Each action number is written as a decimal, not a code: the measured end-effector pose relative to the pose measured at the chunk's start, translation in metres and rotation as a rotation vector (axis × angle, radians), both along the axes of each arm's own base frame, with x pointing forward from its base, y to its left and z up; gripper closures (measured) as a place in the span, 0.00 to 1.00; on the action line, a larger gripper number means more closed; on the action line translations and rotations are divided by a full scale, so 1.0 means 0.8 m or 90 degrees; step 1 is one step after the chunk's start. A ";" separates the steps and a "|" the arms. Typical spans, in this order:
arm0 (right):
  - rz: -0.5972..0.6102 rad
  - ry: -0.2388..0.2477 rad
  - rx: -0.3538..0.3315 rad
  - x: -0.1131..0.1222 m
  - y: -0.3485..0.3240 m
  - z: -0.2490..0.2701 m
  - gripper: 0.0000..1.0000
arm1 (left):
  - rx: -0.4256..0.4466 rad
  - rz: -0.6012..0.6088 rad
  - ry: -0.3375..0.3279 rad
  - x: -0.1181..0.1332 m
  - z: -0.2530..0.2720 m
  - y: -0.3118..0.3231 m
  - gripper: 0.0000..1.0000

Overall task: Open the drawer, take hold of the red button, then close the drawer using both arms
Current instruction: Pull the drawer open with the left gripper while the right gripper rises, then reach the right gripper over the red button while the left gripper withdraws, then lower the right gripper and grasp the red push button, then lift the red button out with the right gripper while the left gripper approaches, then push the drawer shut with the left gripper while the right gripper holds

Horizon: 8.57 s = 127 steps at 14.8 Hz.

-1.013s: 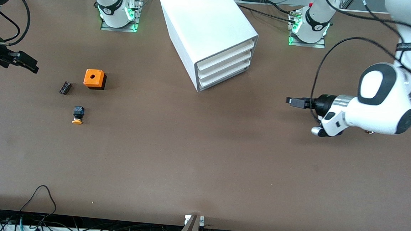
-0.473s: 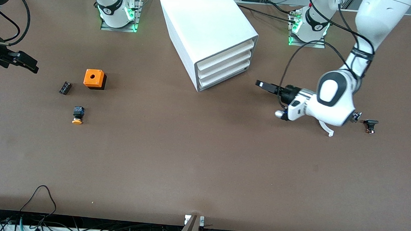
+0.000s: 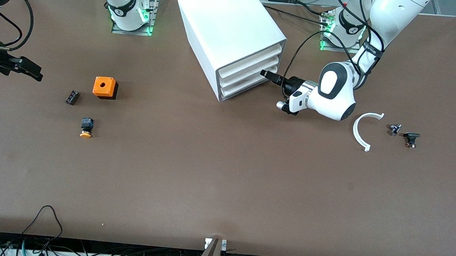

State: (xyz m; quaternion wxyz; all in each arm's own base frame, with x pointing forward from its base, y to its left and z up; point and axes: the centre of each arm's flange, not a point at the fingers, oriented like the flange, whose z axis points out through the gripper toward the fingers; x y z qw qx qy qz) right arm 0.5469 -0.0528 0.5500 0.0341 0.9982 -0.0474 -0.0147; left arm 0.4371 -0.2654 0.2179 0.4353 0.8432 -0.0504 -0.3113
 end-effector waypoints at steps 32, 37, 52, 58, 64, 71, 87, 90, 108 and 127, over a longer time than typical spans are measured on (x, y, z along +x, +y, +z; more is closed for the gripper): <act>0.113 -0.032 0.052 0.033 0.200 0.010 0.00 | 0.142 0.264 -0.342 0.182 0.173 0.288 0.00; 0.230 -0.063 0.152 0.089 0.337 -0.014 0.00 | 0.282 0.122 -0.470 0.163 0.308 0.329 0.00; 0.757 -0.130 0.228 0.049 0.664 -0.091 0.00 | 0.566 0.035 -0.382 0.097 0.513 0.278 0.00; 0.896 -0.103 0.167 -0.033 0.764 -0.137 0.00 | 0.562 0.062 -0.440 0.110 0.525 0.273 0.00; 0.992 -0.071 0.111 -0.047 0.786 -0.195 0.00 | 0.586 0.062 -0.460 0.118 0.523 0.280 0.00; 1.032 -0.079 0.099 -0.075 0.823 -0.234 0.00 | 0.588 0.061 -0.460 0.119 0.522 0.281 0.00; 1.052 -0.031 0.085 -0.093 0.834 -0.280 0.00 | 0.587 0.059 -0.461 0.119 0.522 0.278 0.00; 1.063 -0.031 0.072 -0.100 0.839 -0.281 0.29 | 0.587 0.059 -0.461 0.119 0.522 0.278 0.00; 0.810 -0.139 0.022 -0.076 0.815 -0.149 0.59 | 0.584 0.057 -0.460 0.131 0.507 0.276 0.00; 0.095 0.050 -0.063 0.121 0.323 -0.260 0.59 | 0.559 0.341 -0.382 0.116 0.134 0.087 0.00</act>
